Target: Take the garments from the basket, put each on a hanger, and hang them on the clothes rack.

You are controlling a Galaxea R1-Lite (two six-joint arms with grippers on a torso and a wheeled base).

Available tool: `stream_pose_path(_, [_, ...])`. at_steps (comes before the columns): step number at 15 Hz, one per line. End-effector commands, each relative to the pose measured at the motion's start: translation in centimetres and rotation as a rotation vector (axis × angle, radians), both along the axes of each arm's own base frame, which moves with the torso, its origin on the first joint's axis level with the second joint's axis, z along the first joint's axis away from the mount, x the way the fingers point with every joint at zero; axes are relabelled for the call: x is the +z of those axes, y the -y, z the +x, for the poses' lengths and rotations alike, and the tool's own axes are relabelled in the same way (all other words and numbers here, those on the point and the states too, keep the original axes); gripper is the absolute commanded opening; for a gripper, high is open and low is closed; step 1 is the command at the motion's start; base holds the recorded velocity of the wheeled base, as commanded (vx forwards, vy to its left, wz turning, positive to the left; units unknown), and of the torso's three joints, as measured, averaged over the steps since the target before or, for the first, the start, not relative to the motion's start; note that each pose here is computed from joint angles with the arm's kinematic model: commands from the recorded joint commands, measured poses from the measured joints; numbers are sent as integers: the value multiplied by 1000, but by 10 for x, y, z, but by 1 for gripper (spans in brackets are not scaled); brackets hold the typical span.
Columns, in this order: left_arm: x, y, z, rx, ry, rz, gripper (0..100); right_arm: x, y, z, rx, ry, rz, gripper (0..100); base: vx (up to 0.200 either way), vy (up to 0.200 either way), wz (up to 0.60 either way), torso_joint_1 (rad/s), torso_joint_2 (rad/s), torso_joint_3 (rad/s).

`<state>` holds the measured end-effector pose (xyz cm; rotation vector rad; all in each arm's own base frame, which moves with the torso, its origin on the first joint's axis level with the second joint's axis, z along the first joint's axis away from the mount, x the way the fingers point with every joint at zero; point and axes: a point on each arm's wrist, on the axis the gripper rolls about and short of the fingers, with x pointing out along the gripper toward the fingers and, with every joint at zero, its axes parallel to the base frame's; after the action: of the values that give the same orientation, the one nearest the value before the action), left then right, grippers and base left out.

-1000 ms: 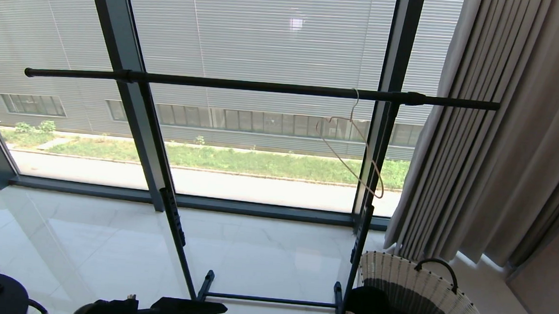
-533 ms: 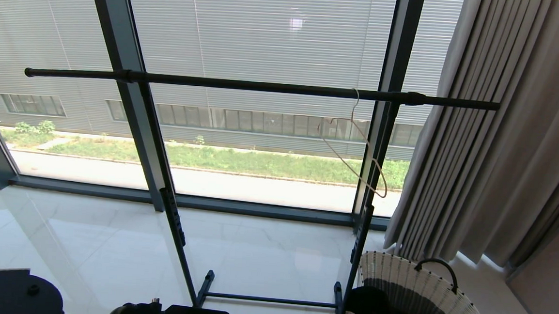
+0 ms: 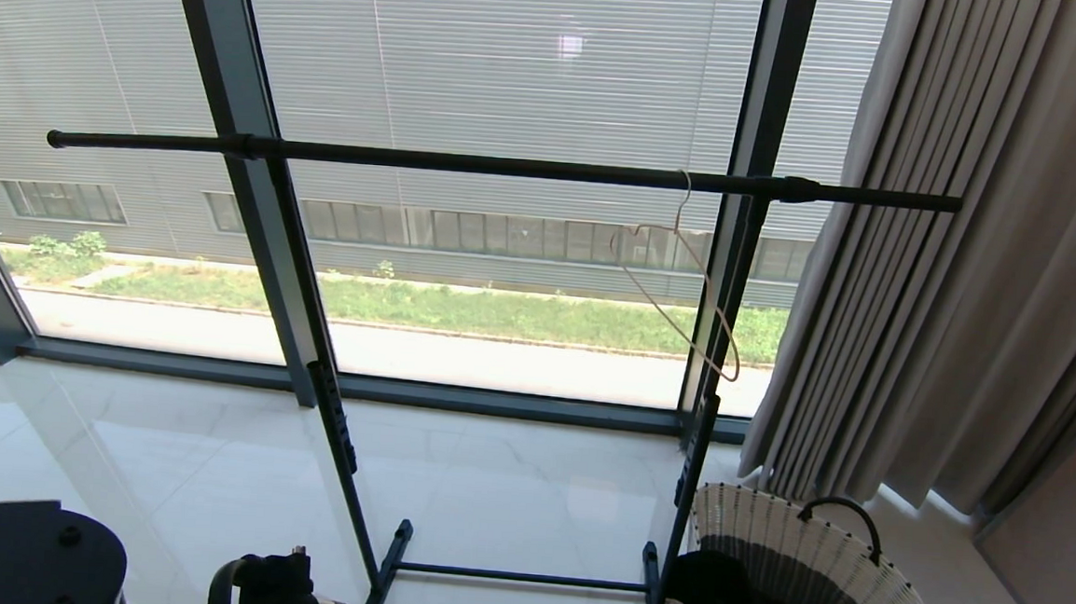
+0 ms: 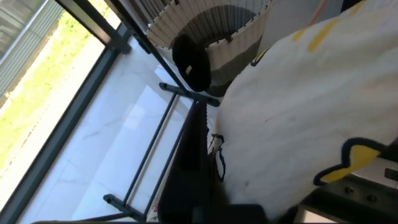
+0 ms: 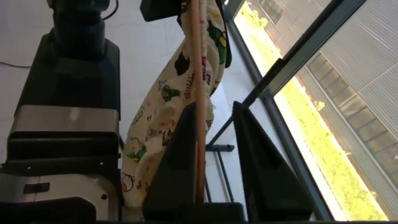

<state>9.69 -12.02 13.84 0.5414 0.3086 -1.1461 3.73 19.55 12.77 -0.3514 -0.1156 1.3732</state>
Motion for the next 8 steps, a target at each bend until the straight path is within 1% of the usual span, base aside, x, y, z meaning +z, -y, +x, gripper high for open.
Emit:
stream_pose_path(1, [1,-1,1,7,3,-6,0,-1,0,0,-1,1,-8,100,0,0,0,0,0,0])
stream_pose_path(3, [0,-1,1,10,-1,-2,0,-1,0,0,-13,3,-6,100,0,0,0,0,0,0])
stream_pose_path(4, [-1,-2,1,19,-12,-3,0,-2,1,1,-47,5,-10,100,0,0,0,0,0,0])
stream_pose_path(5, [-2,-5,4,78,-27,-4,0,-5,5,2,-93,4,-27,100,0,0,0,0,0,0])
stream_pose_path(6, [-4,-8,9,150,-38,3,0,-7,9,3,-105,0,-38,100,0,0,0,0,0,0])
stream_pose_path(7, [-8,-12,13,241,-45,26,0,-11,14,6,-125,-3,-58,100,0,0,0,0,0,0])
stream_pose_path(8, [-11,-18,19,341,-36,57,0,-14,18,9,-149,-11,-70,100,0,0,0,0,0,0])
